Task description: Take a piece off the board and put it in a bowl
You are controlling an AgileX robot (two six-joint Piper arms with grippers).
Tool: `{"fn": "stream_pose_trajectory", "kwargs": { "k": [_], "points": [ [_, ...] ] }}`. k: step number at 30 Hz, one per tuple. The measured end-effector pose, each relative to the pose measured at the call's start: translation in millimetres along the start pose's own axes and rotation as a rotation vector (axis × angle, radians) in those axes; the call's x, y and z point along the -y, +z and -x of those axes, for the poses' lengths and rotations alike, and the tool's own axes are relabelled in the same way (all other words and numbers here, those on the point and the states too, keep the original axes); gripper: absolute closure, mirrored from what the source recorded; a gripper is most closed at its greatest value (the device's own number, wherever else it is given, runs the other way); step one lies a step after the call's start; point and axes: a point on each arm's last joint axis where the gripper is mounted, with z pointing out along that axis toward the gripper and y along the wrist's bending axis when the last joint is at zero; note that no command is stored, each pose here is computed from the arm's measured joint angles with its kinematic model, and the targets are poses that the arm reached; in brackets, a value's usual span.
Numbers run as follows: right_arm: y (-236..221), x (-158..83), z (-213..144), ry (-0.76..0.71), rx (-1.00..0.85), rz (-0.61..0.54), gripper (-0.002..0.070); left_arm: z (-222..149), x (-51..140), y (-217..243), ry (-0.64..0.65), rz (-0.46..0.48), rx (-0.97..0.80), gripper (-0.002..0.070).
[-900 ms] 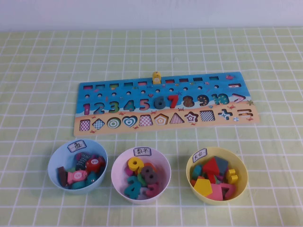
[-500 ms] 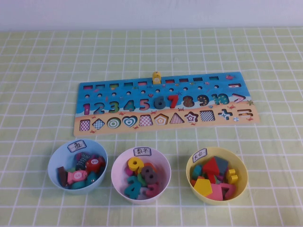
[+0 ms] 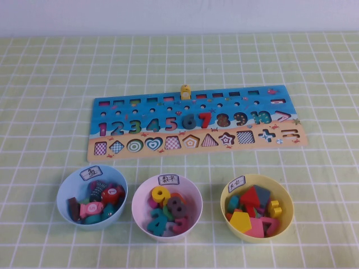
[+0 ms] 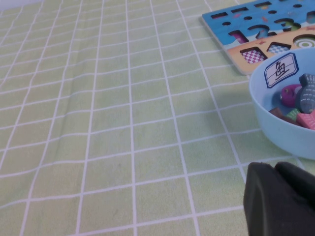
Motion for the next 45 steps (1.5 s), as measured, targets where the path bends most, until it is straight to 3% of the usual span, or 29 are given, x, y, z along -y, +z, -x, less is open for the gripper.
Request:
{"fn": "stream_pose_trajectory", "kwargs": {
  "k": [15, 18, 21, 22, 25, 30, 45],
  "points": [
    [0, 0, 0, 0.000, 0.000, 0.000, 0.0694, 2, -0.5, 0, 0.014, 0.006, 0.017, 0.0678],
    [0, 0, 0, 0.000, 0.000, 0.000, 0.0694, 6, 1.7, 0, -0.113, -0.022, 0.070, 0.0678],
    [0, 0, 0, 0.000, 0.000, 0.000, 0.0694, 17, 2.8, -2, -0.386, -0.067, 0.181, 0.0678],
    [0, 0, 0, 0.000, 0.000, 0.000, 0.0694, 22, 2.6, -3, -0.537, -0.093, 0.228, 0.0678],
    [0, 0, 0, 0.000, 0.000, 0.000, 0.0694, 33, -1.1, -6, -0.764, -0.132, 0.359, 0.0678],
    [0, 0, 0, 0.000, 0.000, 0.000, 0.0694, 42, -5.2, -10, -0.806, -0.139, 0.474, 0.0678],
    [0, 0, 0, -0.002, 0.000, 0.000, 0.0694, 42, -5.4, -10, -0.780, -0.132, 0.478, 0.0678]
  ]
}}
